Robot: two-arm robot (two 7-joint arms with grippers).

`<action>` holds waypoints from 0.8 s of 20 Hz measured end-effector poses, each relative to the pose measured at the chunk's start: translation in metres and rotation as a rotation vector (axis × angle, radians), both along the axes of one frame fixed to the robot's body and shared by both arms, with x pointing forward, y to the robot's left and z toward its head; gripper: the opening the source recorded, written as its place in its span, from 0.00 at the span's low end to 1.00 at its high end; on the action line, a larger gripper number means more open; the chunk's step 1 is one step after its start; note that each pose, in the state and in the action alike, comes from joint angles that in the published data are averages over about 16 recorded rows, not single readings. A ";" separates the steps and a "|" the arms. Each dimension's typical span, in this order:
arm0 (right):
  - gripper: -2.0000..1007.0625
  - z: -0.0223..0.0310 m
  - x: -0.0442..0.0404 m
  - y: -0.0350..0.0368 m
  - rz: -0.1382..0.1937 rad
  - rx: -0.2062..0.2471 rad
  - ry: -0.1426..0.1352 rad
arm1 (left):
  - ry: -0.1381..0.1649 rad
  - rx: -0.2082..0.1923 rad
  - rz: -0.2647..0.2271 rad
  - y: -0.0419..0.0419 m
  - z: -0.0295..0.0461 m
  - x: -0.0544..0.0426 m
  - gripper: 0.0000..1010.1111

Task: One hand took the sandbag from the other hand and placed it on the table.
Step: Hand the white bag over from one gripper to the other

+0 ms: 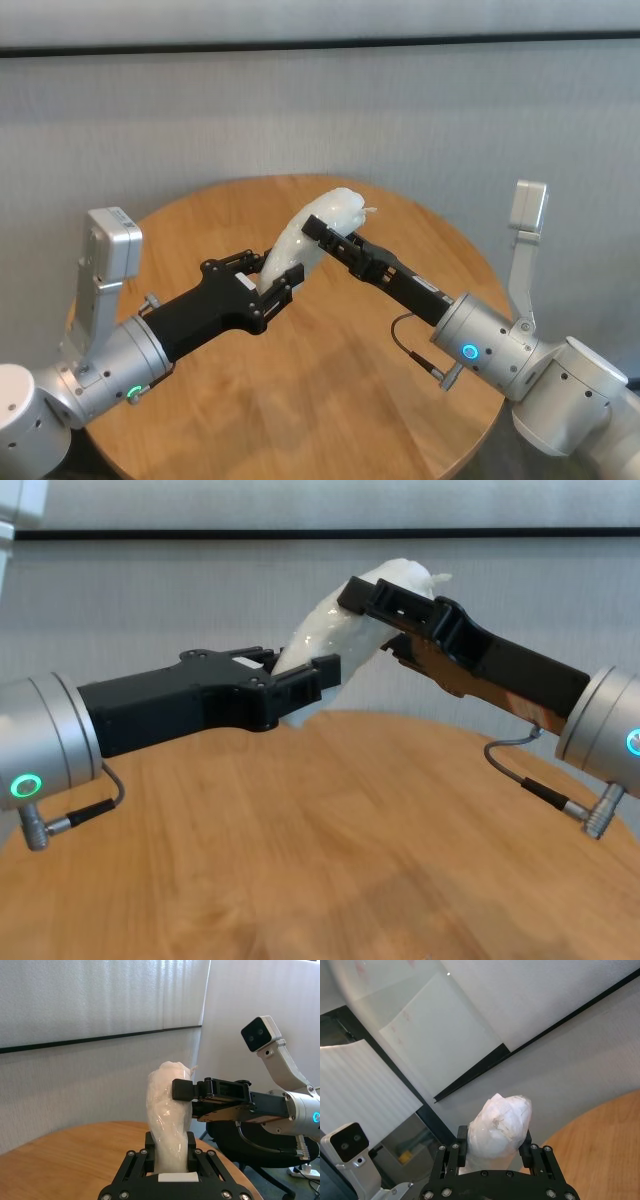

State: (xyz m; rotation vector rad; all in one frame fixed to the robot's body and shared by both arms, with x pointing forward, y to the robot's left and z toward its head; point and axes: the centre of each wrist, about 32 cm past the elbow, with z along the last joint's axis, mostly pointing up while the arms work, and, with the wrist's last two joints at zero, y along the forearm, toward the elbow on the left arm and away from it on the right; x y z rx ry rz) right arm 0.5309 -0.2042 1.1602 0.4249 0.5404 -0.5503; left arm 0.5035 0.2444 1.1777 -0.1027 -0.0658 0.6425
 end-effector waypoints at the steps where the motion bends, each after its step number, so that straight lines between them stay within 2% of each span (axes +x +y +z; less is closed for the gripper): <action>1: 0.59 0.0000 0.0000 0.0000 0.000 0.000 0.000 | 0.000 0.000 0.000 0.0000 0.0000 0.0000 0.36; 11: 0.59 -0.0001 0.0000 0.0000 0.001 0.002 0.000 | 0.000 0.000 0.000 0.0000 0.0000 0.0000 0.37; 16: 0.59 -0.0004 -0.0001 -0.0001 0.001 0.010 0.003 | 0.000 0.000 0.000 0.0000 0.0000 0.0000 0.43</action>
